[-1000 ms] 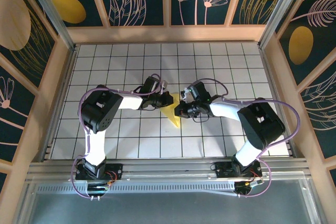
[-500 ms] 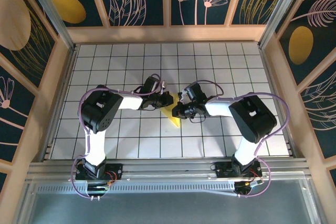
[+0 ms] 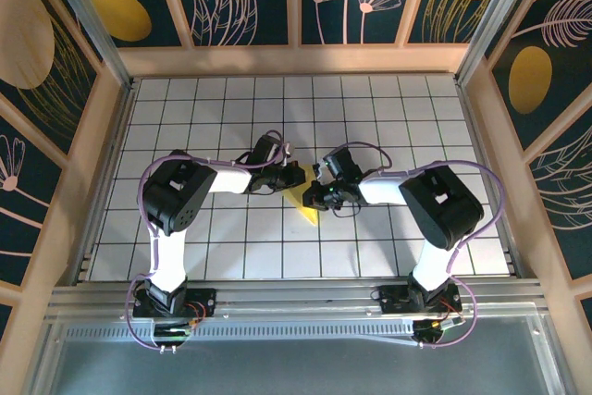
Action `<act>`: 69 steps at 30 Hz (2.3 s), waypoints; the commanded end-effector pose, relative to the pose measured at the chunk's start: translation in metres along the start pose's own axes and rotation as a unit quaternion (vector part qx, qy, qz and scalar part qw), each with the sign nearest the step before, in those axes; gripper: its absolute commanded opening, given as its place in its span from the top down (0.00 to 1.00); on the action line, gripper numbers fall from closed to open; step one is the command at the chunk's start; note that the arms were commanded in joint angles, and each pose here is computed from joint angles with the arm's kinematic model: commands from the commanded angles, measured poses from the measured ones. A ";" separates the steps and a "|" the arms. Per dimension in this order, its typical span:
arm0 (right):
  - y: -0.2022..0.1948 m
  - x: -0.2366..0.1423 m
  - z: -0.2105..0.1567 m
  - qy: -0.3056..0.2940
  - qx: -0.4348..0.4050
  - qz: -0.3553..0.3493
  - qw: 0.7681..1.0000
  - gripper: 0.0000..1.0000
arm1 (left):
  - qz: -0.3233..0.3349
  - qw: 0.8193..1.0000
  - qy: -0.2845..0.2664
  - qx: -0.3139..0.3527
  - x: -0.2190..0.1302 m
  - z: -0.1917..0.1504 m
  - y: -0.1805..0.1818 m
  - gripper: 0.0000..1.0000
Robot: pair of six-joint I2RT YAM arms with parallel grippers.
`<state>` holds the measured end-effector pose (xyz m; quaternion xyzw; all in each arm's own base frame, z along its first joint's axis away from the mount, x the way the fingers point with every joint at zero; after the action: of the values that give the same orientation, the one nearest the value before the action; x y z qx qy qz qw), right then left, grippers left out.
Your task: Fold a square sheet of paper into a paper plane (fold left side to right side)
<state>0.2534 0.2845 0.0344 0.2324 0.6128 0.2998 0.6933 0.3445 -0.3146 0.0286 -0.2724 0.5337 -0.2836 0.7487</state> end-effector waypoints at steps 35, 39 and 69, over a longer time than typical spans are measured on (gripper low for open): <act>-0.016 0.001 -0.032 0.035 0.032 -0.016 0.999 1.00 | 0.091 0.995 0.018 -0.035 0.002 -0.016 0.042 1.00; -0.022 0.002 -0.038 0.043 0.039 -0.023 0.998 1.00 | 0.092 0.995 0.017 -0.035 0.002 -0.015 0.042 1.00; -0.004 -0.015 -0.036 0.029 0.020 -0.003 0.999 1.00 | 0.110 0.993 0.021 -0.044 0.005 -0.017 0.050 1.00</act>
<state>0.2209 0.2734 0.0388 0.2334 0.6356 0.2968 0.6733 0.3490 -0.3128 0.0282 -0.2666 0.5381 -0.2594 0.7564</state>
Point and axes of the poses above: each hand's point on the last joint's axis, 136 mm out from that joint toward the fingers, its own x axis out along the fingers, its own y axis along the line the jaws close on, z = x × y, the point moved 2 cm from there along -x, back along the fingers, and after that the axes turned 1 degree about x, right-handed, at the moved point
